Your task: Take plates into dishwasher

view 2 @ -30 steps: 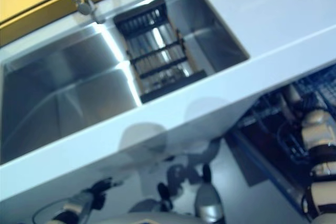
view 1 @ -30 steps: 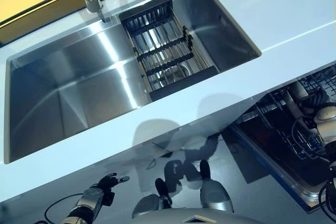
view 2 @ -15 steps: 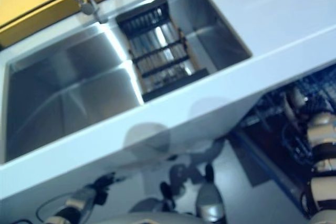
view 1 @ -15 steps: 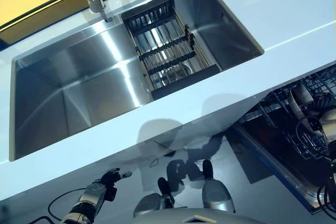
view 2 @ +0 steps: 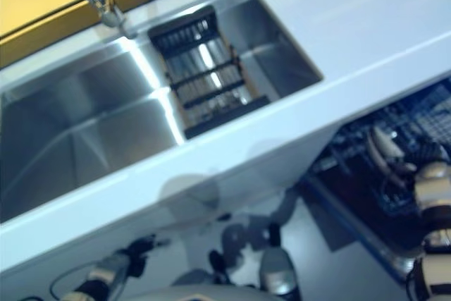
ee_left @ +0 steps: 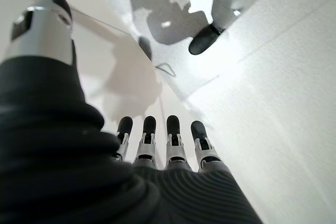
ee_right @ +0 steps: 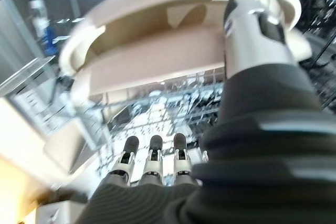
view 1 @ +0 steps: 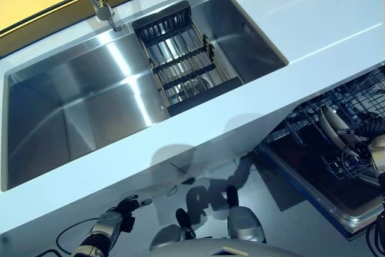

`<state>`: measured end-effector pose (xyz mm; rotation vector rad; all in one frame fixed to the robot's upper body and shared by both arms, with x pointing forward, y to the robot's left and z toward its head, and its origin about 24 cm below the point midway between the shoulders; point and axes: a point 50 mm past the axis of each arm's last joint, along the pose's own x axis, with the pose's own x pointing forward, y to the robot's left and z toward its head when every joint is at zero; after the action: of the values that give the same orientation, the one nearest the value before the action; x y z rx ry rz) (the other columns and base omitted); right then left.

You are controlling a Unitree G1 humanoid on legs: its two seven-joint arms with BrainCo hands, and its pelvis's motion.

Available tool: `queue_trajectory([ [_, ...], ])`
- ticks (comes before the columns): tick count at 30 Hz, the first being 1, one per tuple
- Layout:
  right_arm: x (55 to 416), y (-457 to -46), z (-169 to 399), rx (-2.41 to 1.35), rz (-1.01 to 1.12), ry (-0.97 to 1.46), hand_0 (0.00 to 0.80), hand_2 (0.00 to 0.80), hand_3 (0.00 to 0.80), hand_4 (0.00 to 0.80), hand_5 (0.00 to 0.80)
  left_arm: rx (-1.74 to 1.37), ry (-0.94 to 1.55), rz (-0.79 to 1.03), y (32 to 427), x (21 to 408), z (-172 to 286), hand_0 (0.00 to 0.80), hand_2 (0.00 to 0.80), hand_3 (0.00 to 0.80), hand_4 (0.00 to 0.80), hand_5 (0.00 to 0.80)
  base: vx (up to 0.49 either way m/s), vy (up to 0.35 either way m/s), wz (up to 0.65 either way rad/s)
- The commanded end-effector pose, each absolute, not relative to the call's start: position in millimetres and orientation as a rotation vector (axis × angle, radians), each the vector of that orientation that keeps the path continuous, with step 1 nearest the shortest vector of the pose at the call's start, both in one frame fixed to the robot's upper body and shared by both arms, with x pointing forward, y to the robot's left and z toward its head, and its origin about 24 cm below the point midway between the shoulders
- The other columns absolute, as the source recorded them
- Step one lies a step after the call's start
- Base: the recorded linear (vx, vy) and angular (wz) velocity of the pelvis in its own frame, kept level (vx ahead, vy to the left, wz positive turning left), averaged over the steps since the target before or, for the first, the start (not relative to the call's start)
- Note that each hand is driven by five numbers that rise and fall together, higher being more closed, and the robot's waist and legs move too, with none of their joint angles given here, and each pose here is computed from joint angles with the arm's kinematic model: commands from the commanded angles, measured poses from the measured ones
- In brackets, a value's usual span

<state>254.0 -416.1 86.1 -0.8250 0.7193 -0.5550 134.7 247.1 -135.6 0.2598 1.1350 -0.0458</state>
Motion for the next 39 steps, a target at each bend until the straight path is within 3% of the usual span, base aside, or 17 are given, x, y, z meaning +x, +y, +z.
queue_trajectory([
  [1, 255, -416, 92, -0.839, -0.567, 0.689, 0.000, 0.000, 0.000, 0.000, 0.000, 0.283, 1.215, 0.004, 265, 118, -140, 0.000, 0.000, 0.000, 0.000, 0.000, 0.042, 0.007, -0.03],
  [15, 248, -428, 127, -0.825, -0.594, 0.617, 0.000, 0.000, 0.000, 0.000, 0.000, 0.278, 1.352, 0.112, 283, 90, -146, 0.000, 0.000, 0.000, 0.000, 0.000, -0.004, -0.053, -0.05],
  [25, 223, -466, 172, -0.789, -0.763, 0.617, 0.000, 0.000, 0.000, 0.000, 0.000, 0.219, 1.371, 0.217, 286, 68, -150, 0.000, 0.000, 0.000, 0.000, 0.000, 0.011, -0.111, 0.04],
  [31, 193, -488, 181, -0.750, -0.888, 0.581, 0.000, 0.000, 0.000, 0.000, 0.000, 0.249, 1.261, 0.172, 281, 104, -142, 0.000, 0.000, 0.000, 0.000, 0.000, -0.194, 0.058, 0.25],
  [35, 165, -501, 173, -0.730, -0.969, 0.602, 0.000, 0.000, 0.000, 0.000, 0.000, 0.183, 1.154, 0.132, 265, 148, -132, 0.000, 0.000, 0.000, 0.000, 0.000, -0.272, 0.184, 0.50],
  [39, 146, -511, 157, -0.644, -1.025, 0.647, 0.000, 0.000, 0.000, 0.000, 0.000, 0.188, 1.194, 0.118, 258, 149, -136, 0.000, 0.000, 0.000, 0.000, 0.000, -0.341, 0.268, 0.48],
])
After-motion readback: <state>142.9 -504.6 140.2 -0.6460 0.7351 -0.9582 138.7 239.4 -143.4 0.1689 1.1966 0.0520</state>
